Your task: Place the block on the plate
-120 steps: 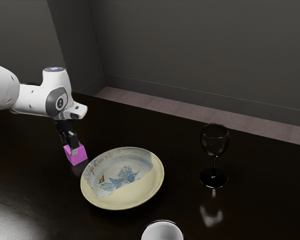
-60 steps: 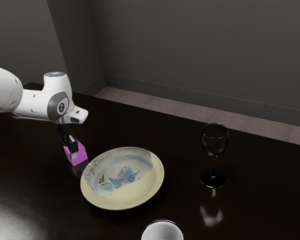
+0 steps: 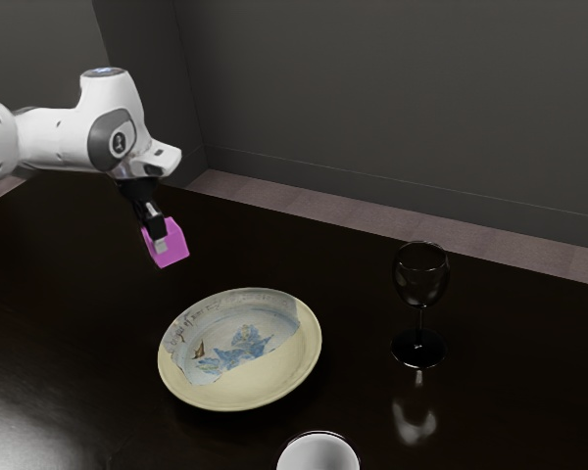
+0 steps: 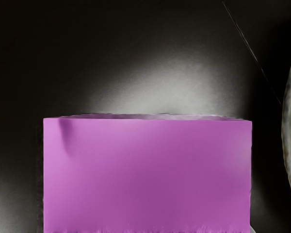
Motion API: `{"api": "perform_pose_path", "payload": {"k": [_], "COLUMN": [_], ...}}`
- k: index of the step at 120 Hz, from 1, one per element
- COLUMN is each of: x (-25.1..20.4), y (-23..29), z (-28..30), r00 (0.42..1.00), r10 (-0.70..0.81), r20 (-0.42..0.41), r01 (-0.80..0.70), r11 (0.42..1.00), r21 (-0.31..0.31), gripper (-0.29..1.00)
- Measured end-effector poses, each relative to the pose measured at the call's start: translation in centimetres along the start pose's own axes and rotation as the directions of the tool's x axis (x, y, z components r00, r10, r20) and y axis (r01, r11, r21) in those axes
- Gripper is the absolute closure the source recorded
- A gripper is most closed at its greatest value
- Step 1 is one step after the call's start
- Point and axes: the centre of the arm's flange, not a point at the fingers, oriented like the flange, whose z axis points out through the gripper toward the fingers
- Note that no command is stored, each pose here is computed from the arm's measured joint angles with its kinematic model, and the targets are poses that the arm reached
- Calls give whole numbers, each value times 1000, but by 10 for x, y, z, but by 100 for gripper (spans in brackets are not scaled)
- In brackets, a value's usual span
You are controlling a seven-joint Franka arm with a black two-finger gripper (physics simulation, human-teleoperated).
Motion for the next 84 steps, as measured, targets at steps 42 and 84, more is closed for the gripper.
{"api": "perform_pose_path", "payload": {"k": [42,84], "x": [20,41], "y": [131,205], "z": [-58,8], "r00": [992,967], "r10": [129,220], "r20": [6,128], "r01": [-128,-202], "r11": [988,970], "r21": [-86,-136], "gripper": [39,42]}}
